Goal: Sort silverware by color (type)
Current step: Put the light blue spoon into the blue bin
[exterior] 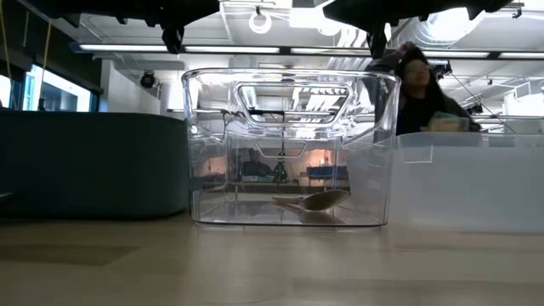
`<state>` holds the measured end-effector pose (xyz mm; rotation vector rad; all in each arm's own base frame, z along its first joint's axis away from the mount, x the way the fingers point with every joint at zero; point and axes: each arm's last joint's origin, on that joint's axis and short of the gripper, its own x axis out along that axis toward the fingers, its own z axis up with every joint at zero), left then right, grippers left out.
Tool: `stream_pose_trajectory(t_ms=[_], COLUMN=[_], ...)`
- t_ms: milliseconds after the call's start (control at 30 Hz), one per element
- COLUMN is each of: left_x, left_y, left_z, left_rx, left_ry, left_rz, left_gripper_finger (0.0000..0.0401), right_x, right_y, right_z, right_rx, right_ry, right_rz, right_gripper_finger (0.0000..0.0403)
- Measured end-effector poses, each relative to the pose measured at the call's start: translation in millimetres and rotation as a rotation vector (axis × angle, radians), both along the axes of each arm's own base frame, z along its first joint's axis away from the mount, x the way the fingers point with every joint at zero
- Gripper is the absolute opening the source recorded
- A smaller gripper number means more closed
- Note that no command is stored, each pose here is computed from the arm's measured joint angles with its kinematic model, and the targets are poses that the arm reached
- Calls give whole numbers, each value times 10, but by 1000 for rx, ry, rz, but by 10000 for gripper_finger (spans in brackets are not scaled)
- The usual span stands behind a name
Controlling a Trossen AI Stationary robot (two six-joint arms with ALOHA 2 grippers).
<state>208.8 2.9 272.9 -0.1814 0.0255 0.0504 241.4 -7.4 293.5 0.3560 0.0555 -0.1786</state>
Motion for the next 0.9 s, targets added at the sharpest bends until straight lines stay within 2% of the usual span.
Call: stream_pose_trajectory(t_ms=[133,300,467,667,833,900], left_x=[0,0,-1,-1,-1,-2], left_y=[1,1,1,1,1,1], left_z=[-7,-13,-17,-20,-24,-38], left_rx=[-1,-11,-26,-26,-26,-27], left_ry=[8,14,18,20,25,39], left_rz=[3,3,4,4,4,4], left_gripper_finger=[0,0,0,0,0,0], right_x=[-2,-80,-178,-205,-198,-187], right_y=[-157,-418,-607,-676,-656,-639], right_z=[161,348,451,430,412,414], right_rx=[-13,-13,-1,11,21,38], right_ry=[81,209,297,314,322,313], right_rz=[-138,-315,-403,-420,-373,-314], right_gripper_finger=[54,130,200,229,228,227])
